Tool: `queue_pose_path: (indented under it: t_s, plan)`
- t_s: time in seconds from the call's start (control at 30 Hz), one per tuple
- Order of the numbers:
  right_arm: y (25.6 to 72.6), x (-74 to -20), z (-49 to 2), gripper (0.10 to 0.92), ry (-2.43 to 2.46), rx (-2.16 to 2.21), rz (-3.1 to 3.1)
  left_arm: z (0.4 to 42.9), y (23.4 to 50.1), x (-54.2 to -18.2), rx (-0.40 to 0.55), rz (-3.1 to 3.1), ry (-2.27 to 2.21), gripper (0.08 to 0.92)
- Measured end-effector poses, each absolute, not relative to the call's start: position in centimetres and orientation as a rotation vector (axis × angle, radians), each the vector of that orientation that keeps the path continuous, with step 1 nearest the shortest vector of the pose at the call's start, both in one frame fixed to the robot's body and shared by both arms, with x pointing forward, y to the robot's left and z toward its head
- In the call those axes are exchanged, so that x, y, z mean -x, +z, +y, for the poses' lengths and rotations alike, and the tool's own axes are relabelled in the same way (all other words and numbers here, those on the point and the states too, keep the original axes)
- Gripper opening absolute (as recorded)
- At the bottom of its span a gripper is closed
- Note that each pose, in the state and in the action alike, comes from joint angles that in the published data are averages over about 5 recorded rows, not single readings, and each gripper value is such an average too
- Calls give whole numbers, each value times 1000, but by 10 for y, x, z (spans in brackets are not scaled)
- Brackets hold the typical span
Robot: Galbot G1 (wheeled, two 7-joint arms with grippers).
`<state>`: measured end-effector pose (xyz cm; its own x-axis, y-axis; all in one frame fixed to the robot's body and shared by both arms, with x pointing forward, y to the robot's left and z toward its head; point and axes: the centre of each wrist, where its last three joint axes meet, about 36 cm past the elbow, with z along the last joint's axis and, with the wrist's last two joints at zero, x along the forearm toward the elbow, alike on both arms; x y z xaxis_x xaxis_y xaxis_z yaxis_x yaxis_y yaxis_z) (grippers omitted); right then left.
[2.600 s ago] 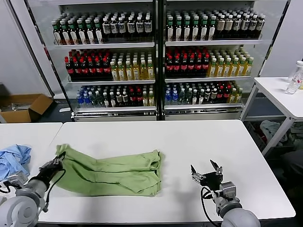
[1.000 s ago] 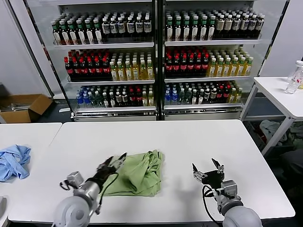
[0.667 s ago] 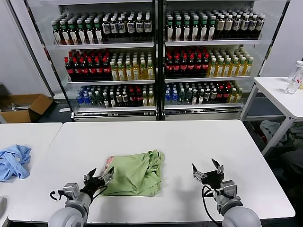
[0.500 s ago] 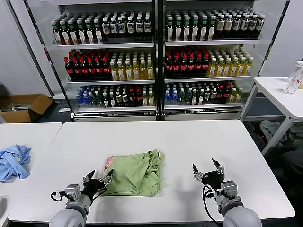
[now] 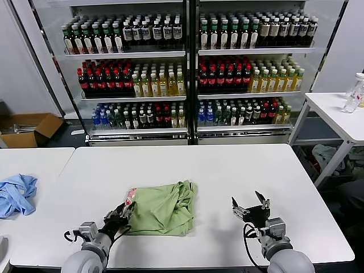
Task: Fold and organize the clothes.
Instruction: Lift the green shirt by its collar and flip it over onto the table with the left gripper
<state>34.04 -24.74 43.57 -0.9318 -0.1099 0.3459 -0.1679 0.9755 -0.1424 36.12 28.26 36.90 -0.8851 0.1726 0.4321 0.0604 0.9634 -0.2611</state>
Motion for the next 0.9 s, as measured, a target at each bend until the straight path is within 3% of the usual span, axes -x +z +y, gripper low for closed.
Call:
queue_pose_path:
  t_s: [0.4,0.67,0.9]
  plan:
    - [439,-337,-249,823,245,-193,-2785,295,364,-369,211,-2520,736,110]
    - [442,-336,-249,823,246,-193,-2793,316,383,-374,205,-2494,952,91]
    - [445,-337,-250,823,242,-194,-2803,376,410,-370,102,-2542,1033,91]
